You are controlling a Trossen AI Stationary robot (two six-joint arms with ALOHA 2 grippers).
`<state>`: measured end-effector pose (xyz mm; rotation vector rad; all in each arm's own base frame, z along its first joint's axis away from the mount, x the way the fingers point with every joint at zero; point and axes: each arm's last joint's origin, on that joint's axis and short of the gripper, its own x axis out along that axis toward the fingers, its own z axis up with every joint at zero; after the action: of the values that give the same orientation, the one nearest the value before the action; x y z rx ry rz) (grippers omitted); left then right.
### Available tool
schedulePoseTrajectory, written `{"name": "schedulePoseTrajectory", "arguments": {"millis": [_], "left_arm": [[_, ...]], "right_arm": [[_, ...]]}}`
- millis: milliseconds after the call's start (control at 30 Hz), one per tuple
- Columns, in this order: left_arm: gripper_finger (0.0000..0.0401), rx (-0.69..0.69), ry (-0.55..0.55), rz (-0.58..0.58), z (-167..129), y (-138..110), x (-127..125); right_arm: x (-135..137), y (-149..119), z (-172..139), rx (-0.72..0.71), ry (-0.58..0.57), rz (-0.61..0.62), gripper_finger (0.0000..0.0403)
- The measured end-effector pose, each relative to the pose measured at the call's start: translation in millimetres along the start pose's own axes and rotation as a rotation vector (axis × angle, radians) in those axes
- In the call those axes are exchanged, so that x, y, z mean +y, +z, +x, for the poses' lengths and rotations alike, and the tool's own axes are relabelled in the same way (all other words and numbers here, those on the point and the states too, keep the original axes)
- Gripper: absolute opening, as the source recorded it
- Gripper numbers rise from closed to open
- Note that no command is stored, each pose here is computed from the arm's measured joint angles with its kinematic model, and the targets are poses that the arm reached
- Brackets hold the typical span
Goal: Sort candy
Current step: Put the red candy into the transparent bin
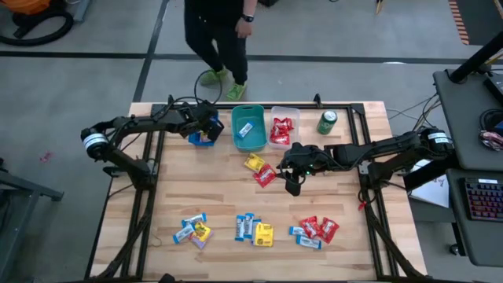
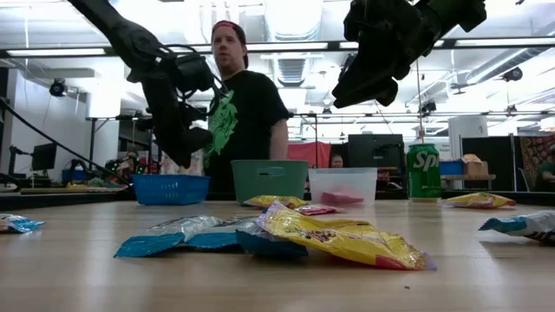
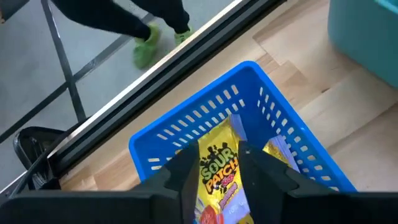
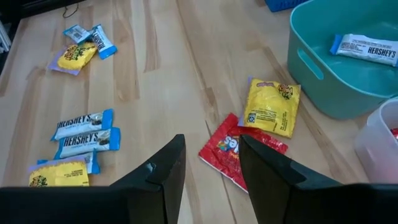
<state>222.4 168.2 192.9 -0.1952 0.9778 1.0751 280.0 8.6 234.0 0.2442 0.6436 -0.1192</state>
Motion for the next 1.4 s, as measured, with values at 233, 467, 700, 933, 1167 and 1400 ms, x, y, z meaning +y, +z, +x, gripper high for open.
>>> {"name": "schedulePoseTrajectory", "arguments": {"millis": [233, 467, 700, 933, 1167, 1400], "left_arm": [[0.012, -0.073, -0.092, 0.028, -34.3, -0.3, -9.4], [0.0119, -0.233, -0.262, 0.113, -91.0, -9.7, -36.1], [0.0108, -0.313, -0.523, 0.302, -138.1, -37.8, -72.8], [0.0094, -0.417, -0.692, 0.535, -169.8, -69.6, -115.6], [0.0081, -0.503, -0.809, 0.614, -188.8, -88.8, -142.1], [0.0078, -0.555, -0.85, 0.604, -182.6, -101.9, -148.5]], "right_arm": [[-0.2, -0.7, 0.1, 0.007, -0.003, 0.058, 0.0141], [-1.6, -2.9, 0.1, 0.023, -0.028, 0.17, 0.0137], [-3.4, -4.9, 0.2, 0.044, -0.044, 0.274, 0.0125], [-0.4, -6.8, 3.8, 0.04, -0.078, 0.038, 0.0125], [8.4, -22.9, 37.0, 0.1, -0.054, -0.244, 0.0118], [5.9, -40.2, 84.6, 0.074, -0.12, -0.263, 0.0119]]}}
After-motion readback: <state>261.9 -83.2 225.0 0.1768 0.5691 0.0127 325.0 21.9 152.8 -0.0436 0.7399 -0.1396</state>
